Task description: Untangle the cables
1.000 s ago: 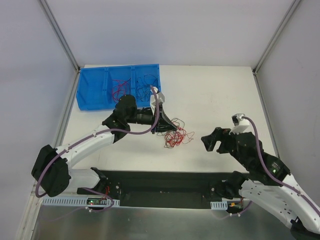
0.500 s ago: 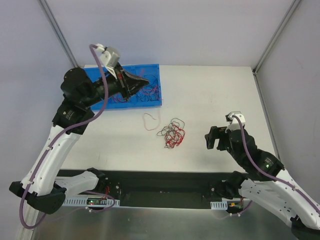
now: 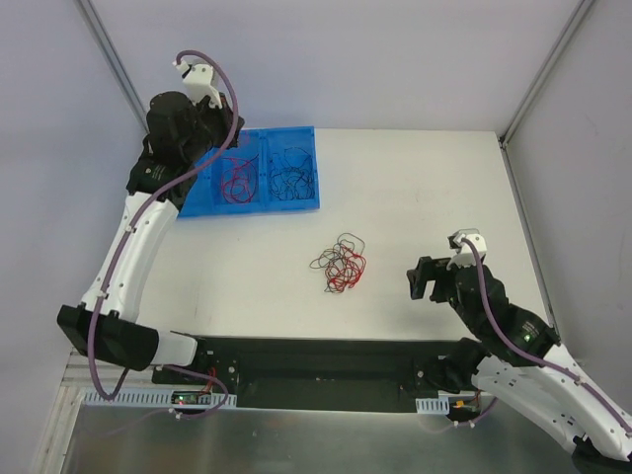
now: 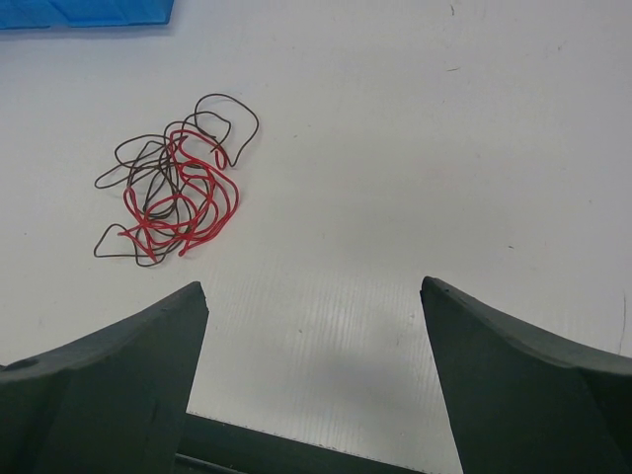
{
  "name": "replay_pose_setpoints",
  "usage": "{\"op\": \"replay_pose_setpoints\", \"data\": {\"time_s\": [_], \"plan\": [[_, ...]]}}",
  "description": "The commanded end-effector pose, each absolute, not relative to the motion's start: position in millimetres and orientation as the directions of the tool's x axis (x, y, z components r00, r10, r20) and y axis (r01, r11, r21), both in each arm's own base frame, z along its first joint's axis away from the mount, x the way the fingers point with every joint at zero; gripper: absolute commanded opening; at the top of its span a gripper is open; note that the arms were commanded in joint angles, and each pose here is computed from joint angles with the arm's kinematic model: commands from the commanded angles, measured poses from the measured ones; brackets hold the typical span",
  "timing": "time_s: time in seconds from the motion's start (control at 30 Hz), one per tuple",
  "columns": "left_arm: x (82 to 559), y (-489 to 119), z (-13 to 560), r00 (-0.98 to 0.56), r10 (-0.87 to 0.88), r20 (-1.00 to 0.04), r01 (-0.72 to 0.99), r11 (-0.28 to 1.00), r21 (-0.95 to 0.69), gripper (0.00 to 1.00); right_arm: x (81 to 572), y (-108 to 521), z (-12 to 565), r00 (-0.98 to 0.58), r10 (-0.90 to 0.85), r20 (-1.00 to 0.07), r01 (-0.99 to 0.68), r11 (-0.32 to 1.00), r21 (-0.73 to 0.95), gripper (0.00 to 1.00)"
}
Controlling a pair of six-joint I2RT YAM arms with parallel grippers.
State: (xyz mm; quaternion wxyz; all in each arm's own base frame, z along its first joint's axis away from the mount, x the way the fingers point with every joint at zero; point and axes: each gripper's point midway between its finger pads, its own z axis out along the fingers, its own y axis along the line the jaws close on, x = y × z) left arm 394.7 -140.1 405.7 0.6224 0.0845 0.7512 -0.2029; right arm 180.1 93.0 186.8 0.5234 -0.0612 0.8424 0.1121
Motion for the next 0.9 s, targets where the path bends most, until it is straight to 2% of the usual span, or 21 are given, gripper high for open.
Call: {"op": "replay_pose_setpoints", "data": {"time_s": [0.0, 0.17, 0.53, 0.7, 0.87], "plan": [[432, -108, 429, -0.084, -0.116, -0.99, 0.27, 0.953, -0.134, 0.0, 185, 94, 199, -0.399, 0.036, -0.916, -0.221, 0.966, 0.134, 0.92], [476, -99, 416, -0.101, -0.156, -0.983, 0.256, 0.95, -0.177, 0.0, 182, 95, 204, -0.374, 0.062, -0.925, -0.247, 0.955, 0.164, 0.92], [537, -72, 320, -0.256, -0.146, -0.956, 0.166, 0.967, -0.192, 0.0, 182, 99, 203, -0.381, 0.053, -0.923, -0.262, 0.951, 0.163, 0.92], [547, -75, 327, -0.239, -0.127, -0.963, 0.204, 0.963, -0.178, 0.0, 182, 101, 201, -0.391, 0.043, -0.919, -0.266, 0.951, 0.158, 0.92], [557, -80, 376, -0.103, -0.132, -0.986, 0.254, 0.955, -0.154, 0.0, 183, 101, 200, -0.39, 0.041, -0.92, -0.263, 0.952, 0.154, 0.92]]}}
